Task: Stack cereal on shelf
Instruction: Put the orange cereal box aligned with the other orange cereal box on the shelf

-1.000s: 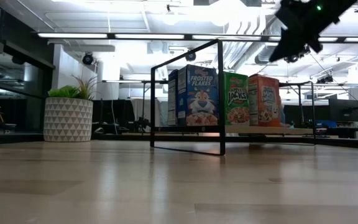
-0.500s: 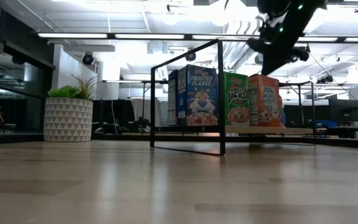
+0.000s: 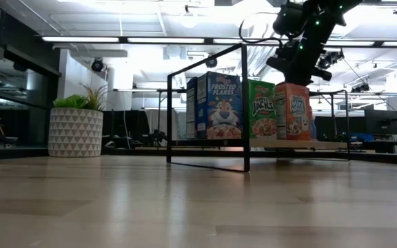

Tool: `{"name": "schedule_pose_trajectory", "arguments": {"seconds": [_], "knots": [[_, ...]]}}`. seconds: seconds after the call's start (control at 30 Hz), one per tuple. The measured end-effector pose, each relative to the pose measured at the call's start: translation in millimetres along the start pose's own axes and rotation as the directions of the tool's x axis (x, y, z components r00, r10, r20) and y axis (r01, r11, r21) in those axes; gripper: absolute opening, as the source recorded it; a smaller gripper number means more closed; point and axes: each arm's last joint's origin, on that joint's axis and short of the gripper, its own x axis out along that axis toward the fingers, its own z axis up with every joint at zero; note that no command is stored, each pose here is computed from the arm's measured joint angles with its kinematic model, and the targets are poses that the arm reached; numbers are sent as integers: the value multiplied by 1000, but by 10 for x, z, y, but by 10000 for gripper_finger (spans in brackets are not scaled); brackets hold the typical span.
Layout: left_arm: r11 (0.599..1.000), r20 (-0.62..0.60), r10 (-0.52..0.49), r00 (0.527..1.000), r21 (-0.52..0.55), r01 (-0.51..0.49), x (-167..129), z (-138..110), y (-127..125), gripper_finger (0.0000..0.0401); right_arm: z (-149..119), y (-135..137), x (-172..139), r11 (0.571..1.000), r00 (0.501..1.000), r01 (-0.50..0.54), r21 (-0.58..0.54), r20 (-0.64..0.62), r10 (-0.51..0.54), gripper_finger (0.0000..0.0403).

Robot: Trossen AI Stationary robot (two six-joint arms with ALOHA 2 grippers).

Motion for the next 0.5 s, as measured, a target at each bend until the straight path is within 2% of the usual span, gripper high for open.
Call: {"name": "schedule_pose_trajectory", "arguments": {"seconds": [0.5], "knots": [[1000,-3,1,1000,4,-1,1,-4,1,289,14,25,-5,998,998,-57,9,1,57,0]]}}
